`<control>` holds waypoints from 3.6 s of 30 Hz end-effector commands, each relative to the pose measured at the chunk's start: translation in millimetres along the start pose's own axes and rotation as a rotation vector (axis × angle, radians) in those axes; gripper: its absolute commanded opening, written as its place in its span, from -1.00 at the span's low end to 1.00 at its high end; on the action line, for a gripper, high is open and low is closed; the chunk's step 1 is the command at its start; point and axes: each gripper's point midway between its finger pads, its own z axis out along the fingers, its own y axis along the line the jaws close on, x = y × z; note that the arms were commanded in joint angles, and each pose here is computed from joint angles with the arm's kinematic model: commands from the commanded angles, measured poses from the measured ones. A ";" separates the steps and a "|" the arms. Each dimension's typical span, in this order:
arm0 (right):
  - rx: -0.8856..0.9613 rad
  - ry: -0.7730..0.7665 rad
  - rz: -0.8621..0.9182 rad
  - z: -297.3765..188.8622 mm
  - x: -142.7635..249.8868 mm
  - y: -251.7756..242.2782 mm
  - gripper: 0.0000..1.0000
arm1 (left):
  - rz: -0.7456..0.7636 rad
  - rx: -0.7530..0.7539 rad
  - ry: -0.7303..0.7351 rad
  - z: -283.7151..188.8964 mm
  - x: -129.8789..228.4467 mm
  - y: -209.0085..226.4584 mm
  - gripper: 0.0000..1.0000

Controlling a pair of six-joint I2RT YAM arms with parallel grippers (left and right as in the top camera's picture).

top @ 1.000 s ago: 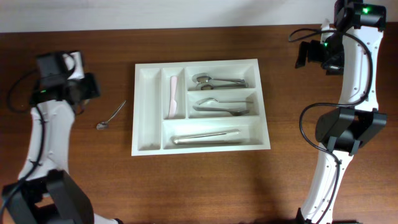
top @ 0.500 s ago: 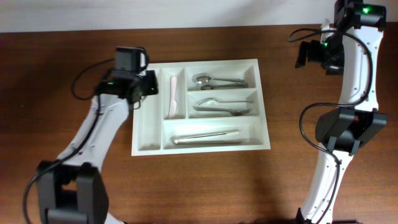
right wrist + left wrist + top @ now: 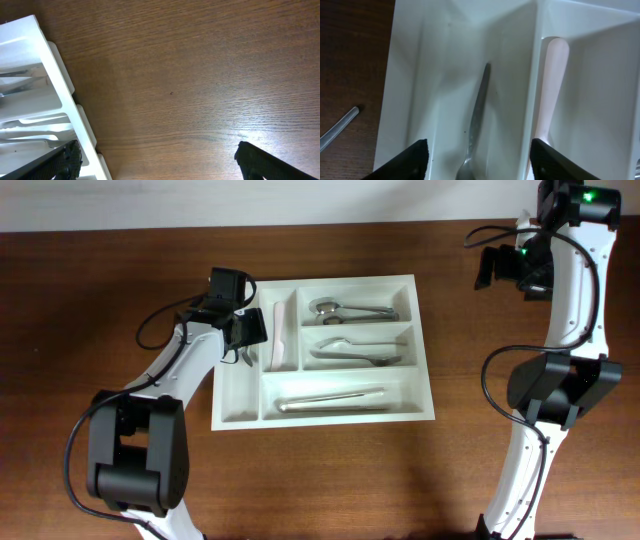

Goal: Pack container
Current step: 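Carry the spoon to the leftmost compartment and release it, then move the left gripper back left over the last silver spoon, then lower the left gripper and close it on the spoon handle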

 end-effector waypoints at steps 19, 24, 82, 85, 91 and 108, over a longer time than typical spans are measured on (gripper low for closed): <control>0.008 -0.019 0.003 -4.4 -2.9 0.7 0.98 | 0.205 -0.233 -0.025 -118.6 -37.9 106.9 0.43; 0.008 -0.019 0.003 -4.4 -2.9 0.7 0.98 | 0.287 -0.178 0.099 -109.1 -11.6 127.3 0.46; 0.008 -0.019 0.003 -4.4 -2.9 0.7 0.98 | -0.486 -0.006 0.046 1.5 74.6 176.2 0.22; 0.008 -0.019 0.003 -4.4 -2.9 0.7 0.97 | -0.486 -0.006 0.046 3.3 74.8 176.5 0.22; 0.008 -0.019 0.003 -4.4 -2.9 0.7 0.98 | -0.485 -0.004 0.043 3.4 74.0 176.4 0.21; 0.008 -0.019 0.003 -4.4 -2.8 0.7 0.98 | -0.478 -0.020 -0.006 9.7 63.7 182.3 0.11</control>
